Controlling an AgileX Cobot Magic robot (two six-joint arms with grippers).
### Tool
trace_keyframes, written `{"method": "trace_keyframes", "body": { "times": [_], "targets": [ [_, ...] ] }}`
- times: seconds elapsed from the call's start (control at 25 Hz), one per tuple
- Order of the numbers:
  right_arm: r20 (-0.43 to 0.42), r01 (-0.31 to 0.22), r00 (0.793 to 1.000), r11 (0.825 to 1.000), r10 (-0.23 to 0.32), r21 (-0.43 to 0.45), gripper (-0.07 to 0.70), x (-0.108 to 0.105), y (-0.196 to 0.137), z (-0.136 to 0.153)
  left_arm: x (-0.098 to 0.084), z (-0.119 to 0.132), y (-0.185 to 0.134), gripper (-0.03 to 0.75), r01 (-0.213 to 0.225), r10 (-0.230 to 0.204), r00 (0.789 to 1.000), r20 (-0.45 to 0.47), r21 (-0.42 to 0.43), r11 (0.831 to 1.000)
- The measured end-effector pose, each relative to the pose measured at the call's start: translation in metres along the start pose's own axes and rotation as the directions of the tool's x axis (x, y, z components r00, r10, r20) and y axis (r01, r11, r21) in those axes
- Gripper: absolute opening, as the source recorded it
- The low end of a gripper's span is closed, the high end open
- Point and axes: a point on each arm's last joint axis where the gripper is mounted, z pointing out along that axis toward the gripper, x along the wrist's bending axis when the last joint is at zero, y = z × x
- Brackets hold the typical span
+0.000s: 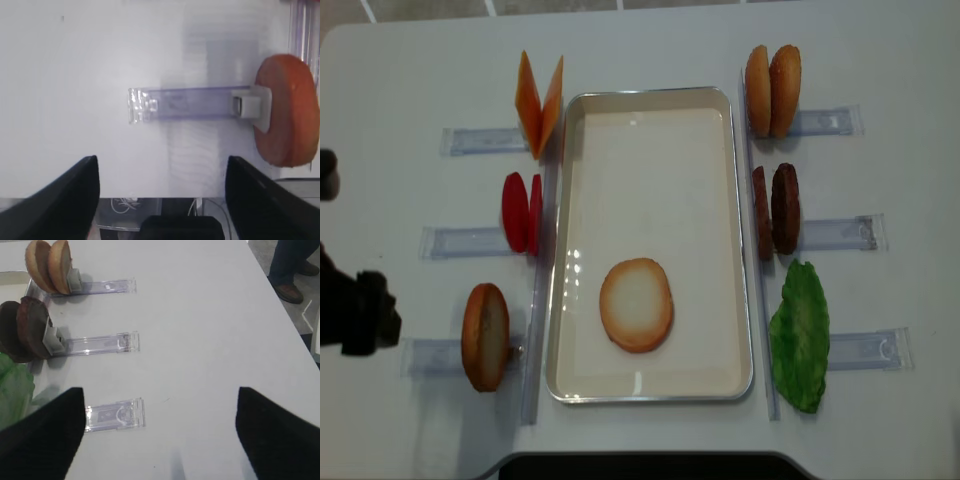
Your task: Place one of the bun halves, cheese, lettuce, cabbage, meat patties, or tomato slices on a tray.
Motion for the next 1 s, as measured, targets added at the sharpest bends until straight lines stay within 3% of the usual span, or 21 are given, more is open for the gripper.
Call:
{"method": "trace_keyframes", "body": {
  "times": [0.2,0.36,0.48,0.6,0.64,0.8,0.88,1.0],
  "targets": [
    [0.000,0.000,1.000,1.000,0.000,0.000,0.580,0.000,0.000,0.000,-0.002,0.001,-0.048,0.597,0.018,-0.016,1.000,0.025,-0.084,0.996],
    [0.000,0.000,1.000,1.000,0.000,0.000,0.580,0.000,0.000,0.000,-0.001,-0.008,-0.081,0.597,0.044,-0.037,0.999,0.033,-0.241,0.970],
    [0.000,0.000,1.000,1.000,0.000,0.000,0.580,0.000,0.000,0.000,0.000,-0.020,-0.100,0.597,0.060,-0.048,0.998,0.041,-0.390,0.919],
    [0.000,0.000,1.000,1.000,0.000,0.000,0.580,0.000,0.000,0.000,0.001,-0.024,-0.117,0.597,0.070,-0.052,0.997,0.049,-0.518,0.853],
    [0.000,0.000,1.000,1.000,0.000,0.000,0.580,0.000,0.000,0.000,0.001,-0.026,-0.123,0.597,0.074,-0.054,0.997,0.053,-0.564,0.823],
    [0.000,0.000,1.000,1.000,0.000,0.000,0.580,0.000,0.000,0.000,0.002,-0.032,-0.142,0.597,0.085,-0.058,0.996,0.062,-0.677,0.731],
    [0.000,0.000,1.000,1.000,0.000,0.000,0.580,0.000,0.000,0.000,0.002,-0.033,-0.148,0.597,0.088,-0.059,0.996,0.064,-0.706,0.703],
    [0.000,0.000,1.000,1.000,0.000,0.000,0.580,0.000,0.000,0.000,0.002,-0.033,-0.149,0.597,0.087,-0.060,0.996,0.062,-0.710,0.699]
  ]
}}
